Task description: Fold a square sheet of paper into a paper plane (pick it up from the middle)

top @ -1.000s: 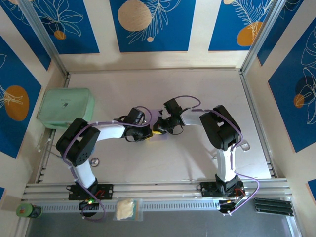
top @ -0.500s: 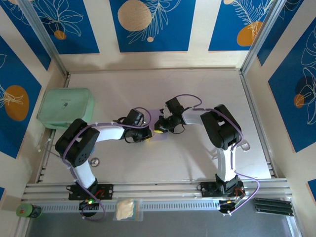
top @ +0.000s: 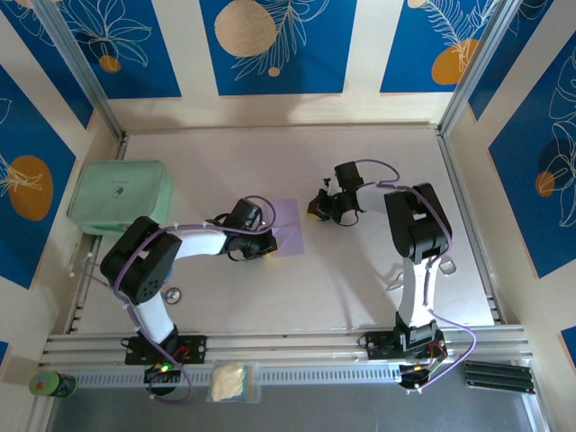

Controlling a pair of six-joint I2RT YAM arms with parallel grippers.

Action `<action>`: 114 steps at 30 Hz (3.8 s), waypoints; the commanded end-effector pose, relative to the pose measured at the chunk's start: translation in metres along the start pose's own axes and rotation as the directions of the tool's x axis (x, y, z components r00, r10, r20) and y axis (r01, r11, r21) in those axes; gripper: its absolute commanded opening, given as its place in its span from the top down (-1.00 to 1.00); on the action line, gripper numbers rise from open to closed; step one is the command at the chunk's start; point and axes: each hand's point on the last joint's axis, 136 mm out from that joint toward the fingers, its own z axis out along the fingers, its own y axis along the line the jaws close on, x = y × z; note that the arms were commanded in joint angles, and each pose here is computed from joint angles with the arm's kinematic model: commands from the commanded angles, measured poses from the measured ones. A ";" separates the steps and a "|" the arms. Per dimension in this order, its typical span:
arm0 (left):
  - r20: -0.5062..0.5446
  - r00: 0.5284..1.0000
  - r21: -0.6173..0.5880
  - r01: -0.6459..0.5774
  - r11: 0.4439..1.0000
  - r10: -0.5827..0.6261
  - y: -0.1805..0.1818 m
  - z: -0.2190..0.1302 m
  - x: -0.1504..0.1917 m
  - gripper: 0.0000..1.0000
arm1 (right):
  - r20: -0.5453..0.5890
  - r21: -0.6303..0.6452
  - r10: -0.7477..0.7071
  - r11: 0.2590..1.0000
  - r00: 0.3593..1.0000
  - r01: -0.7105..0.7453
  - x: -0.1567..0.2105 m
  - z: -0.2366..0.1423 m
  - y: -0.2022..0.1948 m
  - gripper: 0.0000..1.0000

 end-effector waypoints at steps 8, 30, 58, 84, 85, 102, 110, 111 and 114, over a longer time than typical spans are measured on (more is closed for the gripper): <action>-0.103 0.993 -0.132 0.045 0.990 -0.058 0.030 0.002 0.026 1.00 | -0.061 -0.065 -0.111 0.992 0.992 0.107 0.056 -0.007 0.052 0.98; 0.019 0.998 0.106 -0.065 0.992 0.063 -0.040 -0.003 -0.016 0.91 | -0.214 0.093 0.000 0.995 0.977 0.020 0.102 0.047 0.001 1.00; -0.171 0.985 -0.140 -0.013 0.990 -0.011 0.060 -0.018 0.071 0.84 | -0.225 0.110 0.001 0.994 0.974 0.024 0.096 0.046 -0.011 1.00; 0.161 0.986 -0.054 -0.039 0.998 0.047 -0.026 -0.018 -0.067 0.67 | -0.067 0.046 0.106 0.994 0.992 -0.103 0.076 -0.011 0.042 0.21; 0.165 0.986 -0.059 -0.029 0.998 0.038 -0.022 -0.015 -0.069 0.70 | -0.067 0.054 0.117 0.992 0.991 -0.113 0.078 -0.011 0.039 0.21; 0.145 0.988 -0.152 0.071 0.986 -0.049 0.020 0.005 -0.069 0.90 | -0.080 0.097 0.166 0.983 0.983 -0.158 0.080 0.002 0.028 0.22; 0.143 0.986 -0.174 0.105 0.979 -0.080 0.031 0.007 -0.063 0.93 | -0.098 0.114 0.165 0.982 0.981 -0.153 0.085 0.009 0.026 0.22; 0.141 0.987 -0.175 0.106 0.979 -0.082 0.031 0.007 -0.062 0.93 | -0.102 0.115 0.162 0.982 0.982 -0.150 0.086 0.011 0.027 0.23; 0.143 0.986 -0.175 0.110 0.978 -0.085 0.032 0.006 -0.061 0.94 | -0.111 0.129 0.165 0.980 0.980 -0.151 0.087 0.013 0.026 0.26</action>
